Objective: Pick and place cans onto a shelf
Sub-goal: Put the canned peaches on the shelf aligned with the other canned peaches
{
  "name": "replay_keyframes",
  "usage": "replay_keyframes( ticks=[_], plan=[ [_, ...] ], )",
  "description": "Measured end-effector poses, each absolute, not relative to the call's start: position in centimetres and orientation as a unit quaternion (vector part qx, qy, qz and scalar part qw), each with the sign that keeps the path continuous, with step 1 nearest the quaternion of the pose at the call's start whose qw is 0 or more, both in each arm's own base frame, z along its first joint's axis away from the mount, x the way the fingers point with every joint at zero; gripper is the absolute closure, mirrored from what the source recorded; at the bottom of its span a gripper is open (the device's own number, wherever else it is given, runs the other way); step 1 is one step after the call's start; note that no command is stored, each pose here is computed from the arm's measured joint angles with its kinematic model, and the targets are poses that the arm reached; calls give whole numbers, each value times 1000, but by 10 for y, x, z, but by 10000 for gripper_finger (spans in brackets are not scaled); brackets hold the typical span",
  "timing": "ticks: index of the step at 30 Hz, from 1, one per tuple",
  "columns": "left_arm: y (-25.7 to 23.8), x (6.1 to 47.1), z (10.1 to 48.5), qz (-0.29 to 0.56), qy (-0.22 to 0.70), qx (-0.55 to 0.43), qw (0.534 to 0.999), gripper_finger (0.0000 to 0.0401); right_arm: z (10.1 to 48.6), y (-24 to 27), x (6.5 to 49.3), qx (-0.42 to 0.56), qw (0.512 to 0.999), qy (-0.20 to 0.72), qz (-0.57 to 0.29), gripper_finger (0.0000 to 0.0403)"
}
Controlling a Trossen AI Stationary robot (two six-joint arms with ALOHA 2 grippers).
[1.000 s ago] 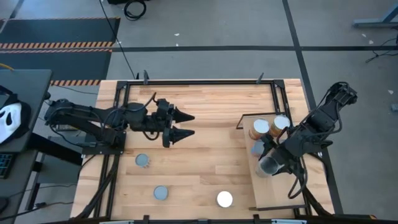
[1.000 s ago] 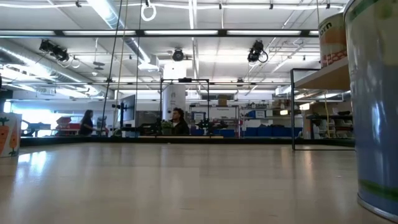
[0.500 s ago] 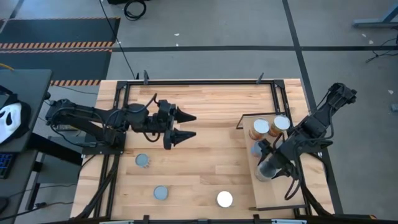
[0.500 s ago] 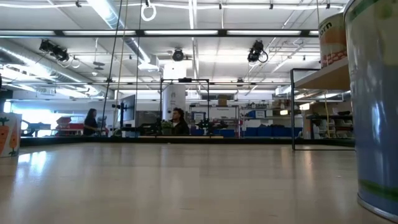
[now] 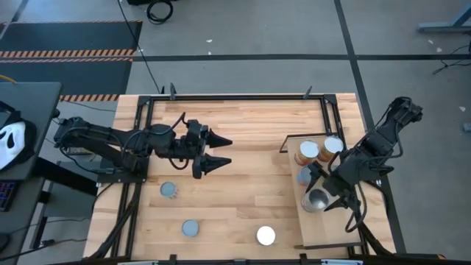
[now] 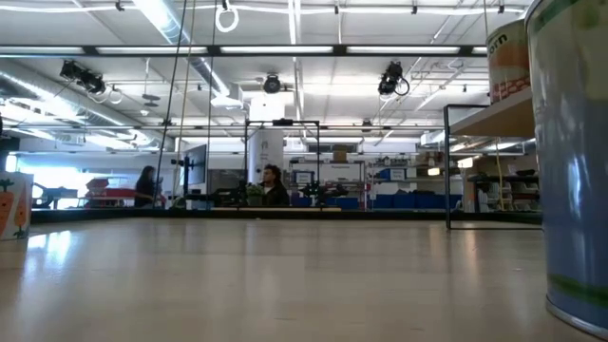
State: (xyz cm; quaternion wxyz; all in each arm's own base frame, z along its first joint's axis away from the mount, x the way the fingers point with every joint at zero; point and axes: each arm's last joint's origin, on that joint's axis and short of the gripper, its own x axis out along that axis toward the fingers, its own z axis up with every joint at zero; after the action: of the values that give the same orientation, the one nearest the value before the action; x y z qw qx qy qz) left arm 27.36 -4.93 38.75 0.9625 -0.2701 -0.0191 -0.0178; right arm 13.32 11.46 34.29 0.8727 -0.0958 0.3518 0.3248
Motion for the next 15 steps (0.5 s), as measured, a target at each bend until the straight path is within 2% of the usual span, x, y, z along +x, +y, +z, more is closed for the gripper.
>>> replay_keyframes(
  ticks=[10,15],
  plan=[
    [-60,270,404,-58,-101,-252,961,6,356,110,139,-104,900,316,281,45],
    [-67,271,406,-71,-118,-241,961,6,351,119,167,-77,921,302,233,46]
  ],
)
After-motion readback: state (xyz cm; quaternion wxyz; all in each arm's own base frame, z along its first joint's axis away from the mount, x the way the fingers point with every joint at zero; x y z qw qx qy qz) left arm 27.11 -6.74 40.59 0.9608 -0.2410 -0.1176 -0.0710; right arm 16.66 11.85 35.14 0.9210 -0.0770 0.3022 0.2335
